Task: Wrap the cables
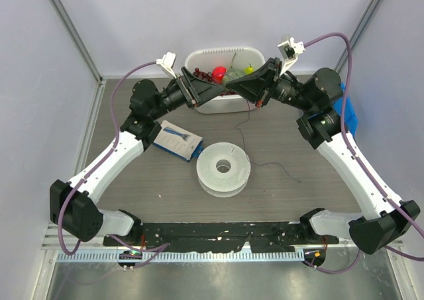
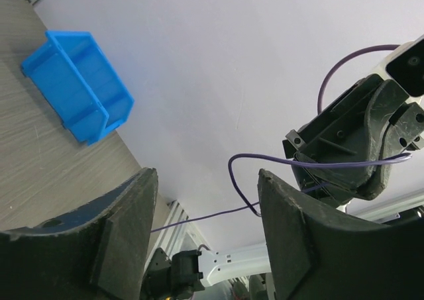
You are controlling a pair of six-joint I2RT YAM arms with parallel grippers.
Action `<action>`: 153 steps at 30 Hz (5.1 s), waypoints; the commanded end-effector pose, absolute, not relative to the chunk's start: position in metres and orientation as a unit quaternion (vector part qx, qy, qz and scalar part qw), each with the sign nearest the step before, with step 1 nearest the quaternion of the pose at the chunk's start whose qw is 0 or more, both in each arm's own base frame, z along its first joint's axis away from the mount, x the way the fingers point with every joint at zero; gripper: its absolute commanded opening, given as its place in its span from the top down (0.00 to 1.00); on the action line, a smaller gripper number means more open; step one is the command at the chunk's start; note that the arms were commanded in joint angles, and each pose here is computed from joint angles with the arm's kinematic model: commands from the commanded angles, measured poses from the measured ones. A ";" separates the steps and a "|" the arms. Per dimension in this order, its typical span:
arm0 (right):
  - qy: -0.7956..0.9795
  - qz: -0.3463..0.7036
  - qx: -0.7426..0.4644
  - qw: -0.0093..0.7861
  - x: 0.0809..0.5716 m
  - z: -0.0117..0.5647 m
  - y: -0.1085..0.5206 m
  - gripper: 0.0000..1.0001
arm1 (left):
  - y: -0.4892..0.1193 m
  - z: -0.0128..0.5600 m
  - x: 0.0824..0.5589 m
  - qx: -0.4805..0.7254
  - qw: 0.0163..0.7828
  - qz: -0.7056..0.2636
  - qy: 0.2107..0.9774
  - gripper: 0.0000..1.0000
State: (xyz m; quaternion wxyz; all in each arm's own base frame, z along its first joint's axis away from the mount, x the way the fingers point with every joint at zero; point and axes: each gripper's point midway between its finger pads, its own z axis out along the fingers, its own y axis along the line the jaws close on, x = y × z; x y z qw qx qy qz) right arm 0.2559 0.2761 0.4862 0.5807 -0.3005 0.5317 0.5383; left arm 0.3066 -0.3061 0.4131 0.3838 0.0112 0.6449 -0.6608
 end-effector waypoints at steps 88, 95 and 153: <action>0.822 0.209 -0.184 0.496 0.412 0.229 0.254 0.41 | -0.156 0.491 0.343 0.114 0.606 -0.427 0.661 1.00; 0.721 0.309 -0.343 0.516 0.350 0.272 0.280 0.22 | -0.177 0.581 0.340 0.155 0.686 -0.408 0.582 1.00; 0.477 0.151 -0.564 0.657 0.351 0.146 0.425 0.43 | -0.154 0.802 0.197 0.173 0.858 -0.424 0.234 1.00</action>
